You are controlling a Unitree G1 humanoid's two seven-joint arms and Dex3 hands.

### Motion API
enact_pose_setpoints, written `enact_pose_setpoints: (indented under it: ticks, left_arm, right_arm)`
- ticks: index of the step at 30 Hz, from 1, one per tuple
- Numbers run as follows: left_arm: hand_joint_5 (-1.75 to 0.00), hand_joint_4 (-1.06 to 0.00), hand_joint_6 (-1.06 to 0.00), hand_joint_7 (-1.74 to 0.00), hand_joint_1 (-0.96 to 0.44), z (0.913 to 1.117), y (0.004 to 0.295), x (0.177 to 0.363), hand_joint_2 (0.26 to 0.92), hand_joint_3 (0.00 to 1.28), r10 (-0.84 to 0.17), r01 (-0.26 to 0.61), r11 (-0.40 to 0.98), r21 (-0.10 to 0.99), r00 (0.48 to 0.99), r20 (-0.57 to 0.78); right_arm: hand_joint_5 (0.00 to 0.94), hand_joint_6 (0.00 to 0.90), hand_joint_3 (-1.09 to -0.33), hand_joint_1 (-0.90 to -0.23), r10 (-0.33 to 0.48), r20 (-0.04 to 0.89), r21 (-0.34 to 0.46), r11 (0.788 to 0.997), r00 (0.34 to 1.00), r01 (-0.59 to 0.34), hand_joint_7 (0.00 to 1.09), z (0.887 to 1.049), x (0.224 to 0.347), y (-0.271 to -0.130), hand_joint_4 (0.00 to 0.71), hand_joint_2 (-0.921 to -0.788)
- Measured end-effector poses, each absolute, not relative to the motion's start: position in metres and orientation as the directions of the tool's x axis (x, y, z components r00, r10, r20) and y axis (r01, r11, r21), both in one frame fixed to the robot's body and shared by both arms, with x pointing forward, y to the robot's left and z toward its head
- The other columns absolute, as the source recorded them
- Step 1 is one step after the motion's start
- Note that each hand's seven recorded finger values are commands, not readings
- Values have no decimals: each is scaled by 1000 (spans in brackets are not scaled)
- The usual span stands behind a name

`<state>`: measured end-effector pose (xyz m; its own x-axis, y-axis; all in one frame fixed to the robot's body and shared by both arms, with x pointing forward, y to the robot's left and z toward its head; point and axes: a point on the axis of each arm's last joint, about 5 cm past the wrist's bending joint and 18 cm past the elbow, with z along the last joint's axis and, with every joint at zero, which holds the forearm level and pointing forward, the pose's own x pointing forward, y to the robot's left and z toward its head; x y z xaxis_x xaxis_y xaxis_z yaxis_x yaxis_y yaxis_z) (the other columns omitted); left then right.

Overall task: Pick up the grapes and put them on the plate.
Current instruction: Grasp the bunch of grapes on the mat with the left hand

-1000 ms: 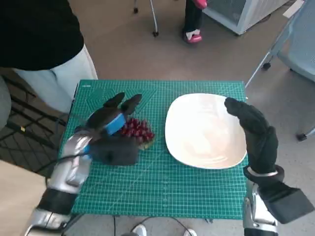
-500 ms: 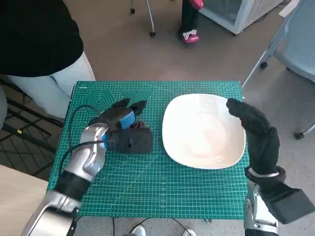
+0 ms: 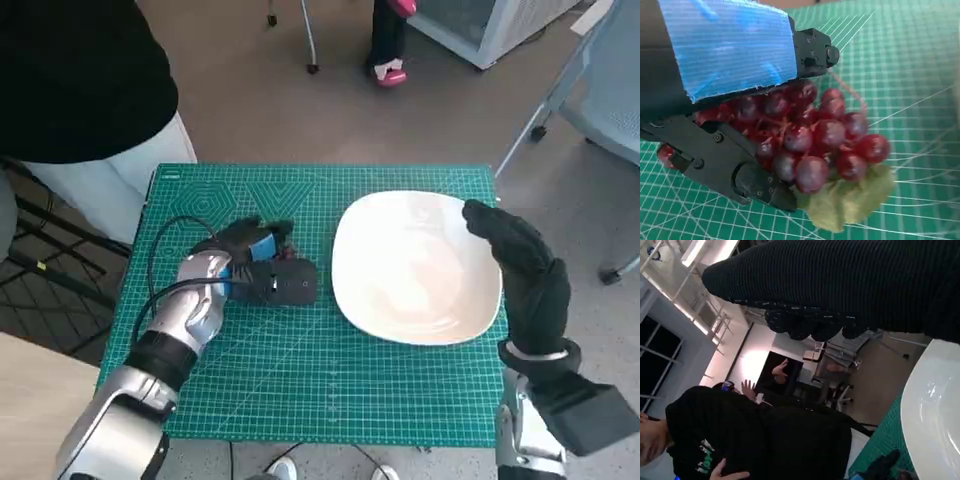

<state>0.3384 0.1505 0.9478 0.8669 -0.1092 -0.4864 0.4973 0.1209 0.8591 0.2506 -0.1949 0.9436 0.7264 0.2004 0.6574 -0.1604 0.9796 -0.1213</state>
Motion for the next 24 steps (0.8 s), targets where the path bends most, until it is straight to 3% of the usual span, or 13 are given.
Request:
enact_pose_setpoints:
  ticks: [15,24]
  left_arm:
    - [1,1,-121,-7,-163,947,149,348,700,3,-61,524,134,841,851,-521]
    - [-8,-53,-246,-27,-74,945,149,348,736,13,-57,518,175,837,854,-517]
  right_arm:
    - [5,107,-863,-623,199,654,-120,980,730,-159,368,942,249,-195,359,-921]
    - [4,109,-865,-620,199,653,-121,980,731,-159,365,942,249,-195,359,-921]
